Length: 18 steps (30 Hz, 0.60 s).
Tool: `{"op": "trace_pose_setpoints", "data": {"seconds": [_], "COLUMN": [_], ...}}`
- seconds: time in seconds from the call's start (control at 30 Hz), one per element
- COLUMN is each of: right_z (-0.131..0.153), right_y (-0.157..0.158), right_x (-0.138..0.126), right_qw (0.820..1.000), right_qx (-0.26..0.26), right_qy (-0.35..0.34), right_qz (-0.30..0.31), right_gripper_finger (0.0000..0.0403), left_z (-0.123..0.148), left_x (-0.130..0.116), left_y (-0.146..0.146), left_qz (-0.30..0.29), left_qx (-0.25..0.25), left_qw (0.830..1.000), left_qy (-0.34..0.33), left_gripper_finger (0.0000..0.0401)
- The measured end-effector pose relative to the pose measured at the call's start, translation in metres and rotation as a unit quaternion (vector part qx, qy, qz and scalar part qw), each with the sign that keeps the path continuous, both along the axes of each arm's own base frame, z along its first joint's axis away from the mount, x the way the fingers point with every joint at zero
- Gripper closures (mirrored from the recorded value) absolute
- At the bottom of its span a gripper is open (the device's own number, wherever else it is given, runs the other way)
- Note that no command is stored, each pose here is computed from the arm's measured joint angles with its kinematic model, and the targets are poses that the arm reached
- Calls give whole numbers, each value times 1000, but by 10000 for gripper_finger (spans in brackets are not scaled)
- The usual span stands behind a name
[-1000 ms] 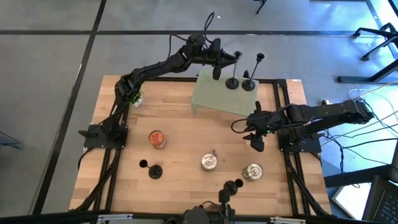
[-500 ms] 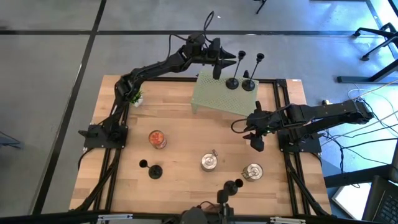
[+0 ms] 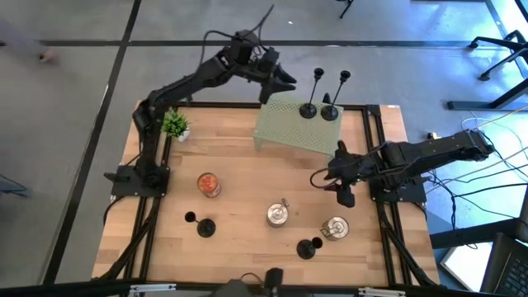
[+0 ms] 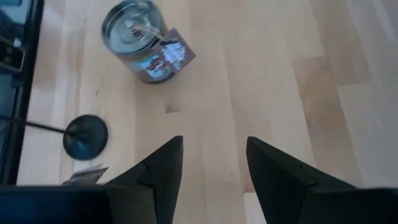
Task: Pick & Place candle stick holders
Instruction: Put the right black candle holder on the shelf
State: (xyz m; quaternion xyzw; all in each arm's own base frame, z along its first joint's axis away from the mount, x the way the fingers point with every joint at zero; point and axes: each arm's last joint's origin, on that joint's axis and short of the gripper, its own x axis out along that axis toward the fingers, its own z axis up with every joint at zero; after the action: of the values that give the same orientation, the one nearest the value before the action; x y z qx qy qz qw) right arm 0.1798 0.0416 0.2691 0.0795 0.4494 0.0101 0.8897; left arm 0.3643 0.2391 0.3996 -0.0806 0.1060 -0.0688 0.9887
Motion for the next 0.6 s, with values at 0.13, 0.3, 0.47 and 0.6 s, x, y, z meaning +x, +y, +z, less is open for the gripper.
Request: {"op": "trace_pose_setpoints", "data": {"seconds": [0.13,0.3,0.47,0.6], "right_z": [0,-14,-32,-48], "right_y": [7,15,21,34], "right_x": [2,1,-2,0], "right_qw": [999,994,991,979], "right_qx": [-8,2,31,89], "right_qy": [-27,-29,-21,-70], "right_qz": [34,105,128,169], "right_gripper_finger": [222,222,222,222], "left_z": [23,42,27,0], "left_x": [-30,-64,-80,-90], "left_y": [-19,-55,-98,-126], "left_qz": [-20,-50,-105,-138], "left_qx": [27,65,93,109], "left_qw": [999,996,988,983], "left_qy": [25,46,59,51], "left_gripper_finger": [269,269,269,269]}}
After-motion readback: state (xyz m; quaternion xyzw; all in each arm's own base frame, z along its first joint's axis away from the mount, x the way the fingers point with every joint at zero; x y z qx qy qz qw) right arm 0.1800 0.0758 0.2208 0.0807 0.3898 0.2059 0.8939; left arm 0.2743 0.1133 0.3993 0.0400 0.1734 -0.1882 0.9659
